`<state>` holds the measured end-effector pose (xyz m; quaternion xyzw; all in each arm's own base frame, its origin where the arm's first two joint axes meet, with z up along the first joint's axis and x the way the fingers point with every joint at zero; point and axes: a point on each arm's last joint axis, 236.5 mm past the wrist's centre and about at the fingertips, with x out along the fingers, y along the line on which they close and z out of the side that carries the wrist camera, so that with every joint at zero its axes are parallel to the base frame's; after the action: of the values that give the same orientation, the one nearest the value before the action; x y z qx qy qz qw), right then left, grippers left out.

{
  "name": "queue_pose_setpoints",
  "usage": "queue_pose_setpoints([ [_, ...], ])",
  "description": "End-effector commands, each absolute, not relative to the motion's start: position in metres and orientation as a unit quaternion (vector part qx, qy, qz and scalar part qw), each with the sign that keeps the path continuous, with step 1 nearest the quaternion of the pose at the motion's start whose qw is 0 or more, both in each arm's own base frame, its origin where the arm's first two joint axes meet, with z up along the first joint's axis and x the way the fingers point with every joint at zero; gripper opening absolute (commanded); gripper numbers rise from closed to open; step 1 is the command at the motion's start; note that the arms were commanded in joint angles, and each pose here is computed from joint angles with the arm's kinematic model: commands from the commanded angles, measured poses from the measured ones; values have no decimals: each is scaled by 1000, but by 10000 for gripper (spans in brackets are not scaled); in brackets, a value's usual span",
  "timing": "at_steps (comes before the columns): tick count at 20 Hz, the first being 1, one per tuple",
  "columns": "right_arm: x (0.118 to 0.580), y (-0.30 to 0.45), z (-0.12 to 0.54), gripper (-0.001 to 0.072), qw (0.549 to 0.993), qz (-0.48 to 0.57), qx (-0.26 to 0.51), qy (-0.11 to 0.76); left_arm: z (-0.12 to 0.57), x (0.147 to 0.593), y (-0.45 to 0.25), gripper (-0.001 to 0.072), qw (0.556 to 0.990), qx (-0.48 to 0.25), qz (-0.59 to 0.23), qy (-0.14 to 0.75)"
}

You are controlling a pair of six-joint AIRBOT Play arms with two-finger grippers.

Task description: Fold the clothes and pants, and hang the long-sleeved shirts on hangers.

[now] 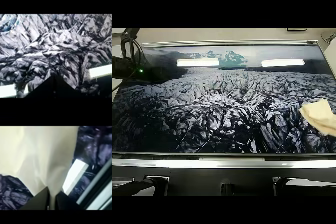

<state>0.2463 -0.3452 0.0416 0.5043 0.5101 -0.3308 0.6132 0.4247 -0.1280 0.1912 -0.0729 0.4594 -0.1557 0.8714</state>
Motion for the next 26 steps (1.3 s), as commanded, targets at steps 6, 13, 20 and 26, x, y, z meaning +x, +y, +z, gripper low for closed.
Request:
queue_pose_setpoints([
  [6,162,-293,-41,45,521,-408,508,552,191,421,-141,26,868,-74,-164,462],
  [13,144,-307,-49,46,521,-437,469,564,191,421,-141,27,868,-73,-165,462],
  [20,135,-287,-70,47,501,-428,477,582,191,421,-141,27,868,-73,-165,462],
  [26,153,-309,-10,712,552,-400,450,577,191,420,-145,27,868,-72,-169,461],
])
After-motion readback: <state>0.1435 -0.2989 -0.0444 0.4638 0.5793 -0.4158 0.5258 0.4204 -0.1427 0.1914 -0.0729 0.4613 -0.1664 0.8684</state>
